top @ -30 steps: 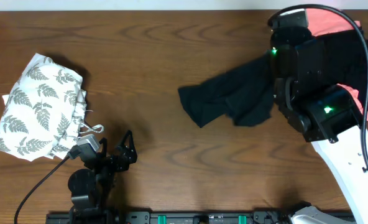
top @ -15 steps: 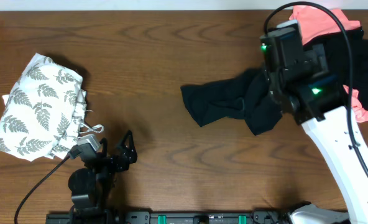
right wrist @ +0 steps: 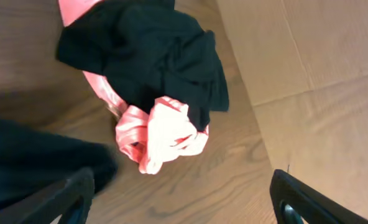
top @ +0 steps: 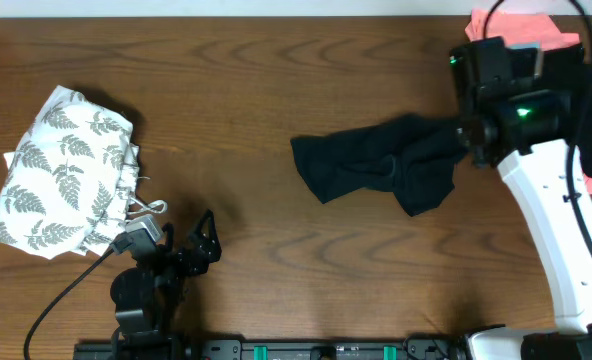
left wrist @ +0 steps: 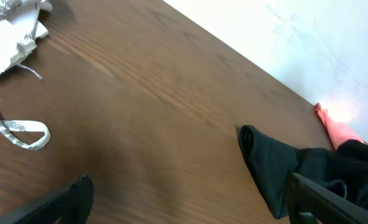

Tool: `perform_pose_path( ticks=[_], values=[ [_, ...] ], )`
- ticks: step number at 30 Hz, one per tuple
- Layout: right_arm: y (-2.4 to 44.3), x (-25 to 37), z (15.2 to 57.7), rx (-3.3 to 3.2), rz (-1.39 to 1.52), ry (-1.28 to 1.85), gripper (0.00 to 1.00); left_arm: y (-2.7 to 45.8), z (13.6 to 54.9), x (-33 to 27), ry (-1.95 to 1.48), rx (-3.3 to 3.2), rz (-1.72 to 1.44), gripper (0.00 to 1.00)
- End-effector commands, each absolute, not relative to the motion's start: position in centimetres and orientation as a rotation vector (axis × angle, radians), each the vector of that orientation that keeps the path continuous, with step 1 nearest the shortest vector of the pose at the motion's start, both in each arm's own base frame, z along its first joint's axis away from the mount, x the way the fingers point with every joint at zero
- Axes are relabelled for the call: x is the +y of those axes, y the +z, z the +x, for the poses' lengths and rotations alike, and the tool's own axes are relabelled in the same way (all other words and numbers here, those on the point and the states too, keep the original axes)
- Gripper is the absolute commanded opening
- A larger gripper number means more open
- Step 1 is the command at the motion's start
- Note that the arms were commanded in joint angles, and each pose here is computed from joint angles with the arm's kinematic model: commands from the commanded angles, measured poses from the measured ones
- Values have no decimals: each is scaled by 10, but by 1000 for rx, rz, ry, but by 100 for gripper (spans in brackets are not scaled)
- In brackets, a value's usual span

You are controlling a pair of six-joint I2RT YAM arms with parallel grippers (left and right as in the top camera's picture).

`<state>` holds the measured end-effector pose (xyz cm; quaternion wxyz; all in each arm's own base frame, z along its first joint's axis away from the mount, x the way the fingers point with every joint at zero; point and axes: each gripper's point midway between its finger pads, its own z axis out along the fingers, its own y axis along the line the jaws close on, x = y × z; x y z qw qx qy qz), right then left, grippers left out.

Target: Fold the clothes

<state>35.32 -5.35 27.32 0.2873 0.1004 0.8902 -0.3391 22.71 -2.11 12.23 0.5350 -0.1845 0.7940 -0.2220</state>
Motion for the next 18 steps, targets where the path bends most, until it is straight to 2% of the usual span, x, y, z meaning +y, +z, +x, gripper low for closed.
perform_pose_path(
  ticks=[1, 3, 6, 8, 11, 15, 18],
  values=[
    [272, -57, 353, 2378, 348, -841, 92, 110, 224, -24, -542, 1932, -445, 98],
    [271, -59, 353, 2377, 370, -838, 98, 110, 224, -24, -542, 1932, -445, 98],
    [276, -75, 349, 2335, 452, -892, 99, 110, 224, -24, -549, 1930, -456, 98],
    [270, -74, 351, 2358, 484, -818, 99, 110, 224, -24, -575, 1925, -496, 98],
    [240, -20, 366, 2537, 337, -374, 98, 111, 224, -27, -616, 1922, -522, 98],
    [220, 86, 375, 2632, -129, 318, 83, 111, 224, -29, -632, 1927, -511, 98],
    [198, 123, 379, 2643, -333, 418, 82, 111, 224, -29, -632, 1927, -511, 98]
  ],
)
